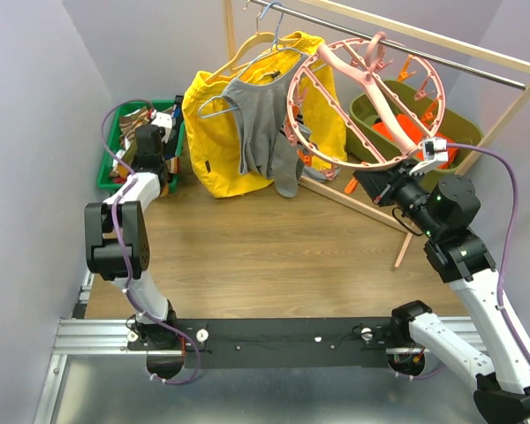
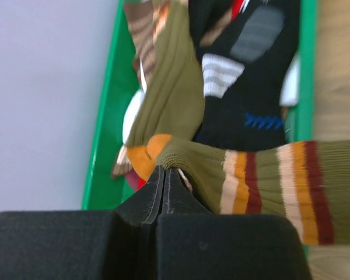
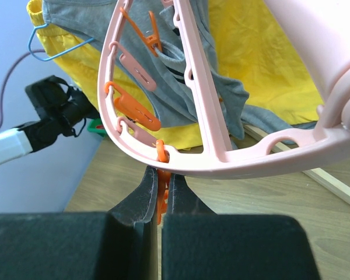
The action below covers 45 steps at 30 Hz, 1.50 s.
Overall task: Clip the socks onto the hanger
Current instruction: Clamp the sock onto the hanger.
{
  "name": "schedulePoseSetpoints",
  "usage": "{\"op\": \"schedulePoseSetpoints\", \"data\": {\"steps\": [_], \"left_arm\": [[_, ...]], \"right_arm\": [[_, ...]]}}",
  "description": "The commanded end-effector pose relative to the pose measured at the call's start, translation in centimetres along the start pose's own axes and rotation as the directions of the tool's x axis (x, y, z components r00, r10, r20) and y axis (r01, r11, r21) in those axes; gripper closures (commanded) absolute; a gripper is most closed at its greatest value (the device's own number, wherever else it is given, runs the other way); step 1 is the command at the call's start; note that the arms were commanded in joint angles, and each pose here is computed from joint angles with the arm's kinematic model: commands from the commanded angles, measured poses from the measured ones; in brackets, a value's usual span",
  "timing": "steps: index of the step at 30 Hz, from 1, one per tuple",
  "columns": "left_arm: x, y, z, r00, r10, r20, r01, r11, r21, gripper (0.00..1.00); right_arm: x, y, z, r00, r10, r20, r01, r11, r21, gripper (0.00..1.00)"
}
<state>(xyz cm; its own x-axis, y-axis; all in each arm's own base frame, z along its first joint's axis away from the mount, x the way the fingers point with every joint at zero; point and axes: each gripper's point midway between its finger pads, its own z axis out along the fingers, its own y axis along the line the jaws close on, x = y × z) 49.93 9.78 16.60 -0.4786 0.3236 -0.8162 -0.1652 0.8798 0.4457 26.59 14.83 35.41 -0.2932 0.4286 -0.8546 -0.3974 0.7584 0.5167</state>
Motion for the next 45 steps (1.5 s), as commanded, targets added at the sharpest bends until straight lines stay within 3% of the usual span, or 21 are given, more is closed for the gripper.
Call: {"op": "schedulePoseSetpoints", "data": {"steps": [1,5,8,9,16,21,27,38,45], "left_arm": [[1.5,4.2,0.8,0.998,-0.052,-0.033,0.043,0.971,-0.233,1.0],[2.8,7.0,1.5,0.992,-0.108,-0.064,0.082,0.946,-0.314,1.0],[2.3,6.9,2.0,0.991,-0.123,-0.052,0.103,0.951,-0.291,0.86],[1.8,6.7,2.0,0.991,-0.128,-0.039,0.113,0.954,-0.278,0.74],[-1.1,6.6,-1.0,0.992,-0.126,0.033,0.13,0.967,-0.219,0.43],[-2.0,3.3,-3.3,0.987,-0.158,0.031,0.16,0.982,-0.101,0.38],[0.2,-1.4,-4.2,0.963,-0.256,-0.078,0.261,0.963,0.061,0.37],[3.8,-5.0,-1.2,0.919,-0.292,-0.265,0.326,0.94,0.097,0.32],[5.1,-5.2,1.0,0.892,-0.335,-0.304,0.373,0.925,0.073,0.32]], "right_arm": [[1.2,-0.2,-0.3,0.999,0.009,-0.043,-0.009,1.0,0.001,0.96],[1.3,-0.2,-0.2,0.999,0.008,-0.045,-0.008,1.0,0.0,0.96],[1.4,-0.2,-0.1,0.999,0.009,-0.048,-0.01,1.0,-0.005,0.96],[1.4,-0.2,-0.1,0.999,0.011,-0.047,-0.011,1.0,-0.004,0.96],[1.3,-0.1,-0.2,0.999,0.007,-0.044,-0.007,1.0,-0.008,0.96],[1.5,-0.1,-0.1,0.999,0.014,-0.045,-0.015,1.0,-0.014,0.96],[1.6,0.0,-0.1,0.999,0.011,-0.047,-0.012,1.0,-0.02,0.96],[1.7,-0.2,0.0,0.999,0.01,-0.049,-0.011,1.0,-0.015,0.96],[1.8,-0.4,0.0,0.999,0.004,-0.052,-0.004,1.0,-0.007,0.96]]}}
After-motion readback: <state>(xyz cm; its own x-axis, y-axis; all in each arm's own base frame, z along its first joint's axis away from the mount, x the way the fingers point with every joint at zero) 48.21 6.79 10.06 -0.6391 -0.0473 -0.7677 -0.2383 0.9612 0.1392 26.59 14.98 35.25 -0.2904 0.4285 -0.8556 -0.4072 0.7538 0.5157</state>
